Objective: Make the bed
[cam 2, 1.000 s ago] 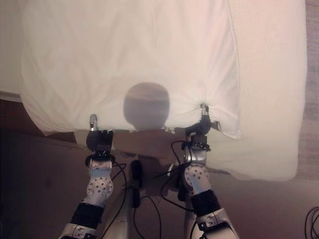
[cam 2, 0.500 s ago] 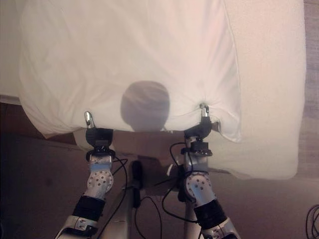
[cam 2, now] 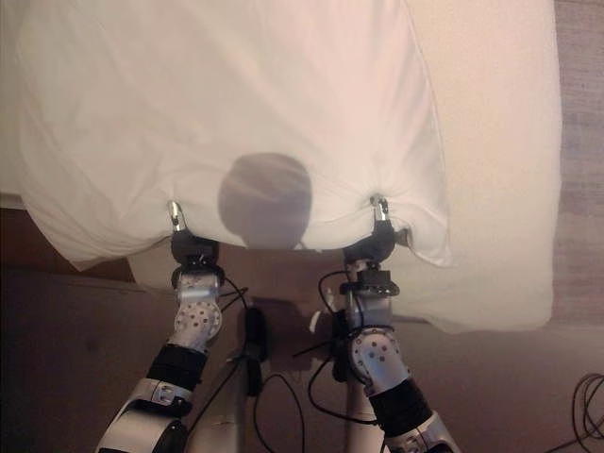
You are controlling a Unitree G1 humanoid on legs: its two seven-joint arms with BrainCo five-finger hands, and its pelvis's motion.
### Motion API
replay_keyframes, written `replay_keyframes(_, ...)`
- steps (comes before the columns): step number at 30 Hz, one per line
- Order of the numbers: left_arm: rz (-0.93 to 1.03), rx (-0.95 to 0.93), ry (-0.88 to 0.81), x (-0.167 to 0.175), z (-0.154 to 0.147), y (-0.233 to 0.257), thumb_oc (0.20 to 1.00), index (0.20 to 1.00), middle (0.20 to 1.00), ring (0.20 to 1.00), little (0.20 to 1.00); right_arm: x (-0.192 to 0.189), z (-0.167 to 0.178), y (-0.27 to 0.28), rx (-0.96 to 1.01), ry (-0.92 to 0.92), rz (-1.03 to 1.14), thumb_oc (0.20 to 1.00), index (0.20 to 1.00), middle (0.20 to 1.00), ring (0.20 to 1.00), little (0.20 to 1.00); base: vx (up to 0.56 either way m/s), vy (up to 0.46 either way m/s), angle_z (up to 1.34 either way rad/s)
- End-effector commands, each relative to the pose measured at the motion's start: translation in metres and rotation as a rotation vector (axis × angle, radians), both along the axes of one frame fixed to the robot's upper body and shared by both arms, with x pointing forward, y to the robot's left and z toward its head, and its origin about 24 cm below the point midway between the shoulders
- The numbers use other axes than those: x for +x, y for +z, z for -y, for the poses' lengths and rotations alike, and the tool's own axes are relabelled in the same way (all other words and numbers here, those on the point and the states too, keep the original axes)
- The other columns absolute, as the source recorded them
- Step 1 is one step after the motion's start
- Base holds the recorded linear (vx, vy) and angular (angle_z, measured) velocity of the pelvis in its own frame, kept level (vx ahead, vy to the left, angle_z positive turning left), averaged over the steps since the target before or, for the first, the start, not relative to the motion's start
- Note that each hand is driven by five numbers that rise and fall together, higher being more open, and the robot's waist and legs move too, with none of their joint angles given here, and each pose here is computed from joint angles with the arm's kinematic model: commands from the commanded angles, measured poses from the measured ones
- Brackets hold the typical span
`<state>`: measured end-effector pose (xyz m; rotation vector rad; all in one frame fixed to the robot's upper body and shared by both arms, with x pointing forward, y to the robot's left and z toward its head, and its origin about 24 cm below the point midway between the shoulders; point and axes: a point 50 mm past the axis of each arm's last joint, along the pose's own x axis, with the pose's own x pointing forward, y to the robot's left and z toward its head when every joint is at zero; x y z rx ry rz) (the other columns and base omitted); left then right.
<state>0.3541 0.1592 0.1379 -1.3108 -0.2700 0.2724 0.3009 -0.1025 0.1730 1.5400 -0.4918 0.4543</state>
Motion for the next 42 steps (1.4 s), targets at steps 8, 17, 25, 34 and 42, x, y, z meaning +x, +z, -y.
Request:
replay_keyframes(8,0.187,0.055,0.131,-0.013,-0.025,0.019,0.2,0.2,0.2,0.2,0.2,-0.029,0.016,0.017,0.049,-0.061,0.202,0.2,0.2,0.2,0.2,0.2,-0.01,-0.022,0.0)
replay_keyframes(17,0.161,0.064,0.121,-0.028,-0.03,-0.007,0.2,0.2,0.2,0.2,0.2,-0.023,0.024,0.007,0.051,-0.115,0.146,0.2,0.2,0.2,0.2,0.2,-0.01,-0.074,-0.07)
replay_keyframes(25,0.152,0.149,0.15,-0.048,-0.04,-0.018,0.2,0.2,0.2,0.2,0.2,-0.013,0.045,-0.013,0.028,-0.21,0.044,0.2,0.2,0.2,0.2,0.2,0.03,0.017,-0.12)
replay_keyframes(34,0.299,0.299,0.113,-0.055,-0.045,0.006,0.2,0.2,0.2,0.2,0.2,-0.015,0.068,-0.029,-0.032,-0.285,-0.032,0.2,0.2,0.2,0.2,0.2,0.05,0.36,-0.13)
replay_keyframes(42,0.407,0.439,-0.039,-0.054,-0.021,0.025,0.2,0.2,0.2,0.2,0.2,-0.023,0.047,-0.018,-0.023,-0.195,0.031,0.2,0.2,0.2,0.2,0.2,0.05,0.632,0.01)
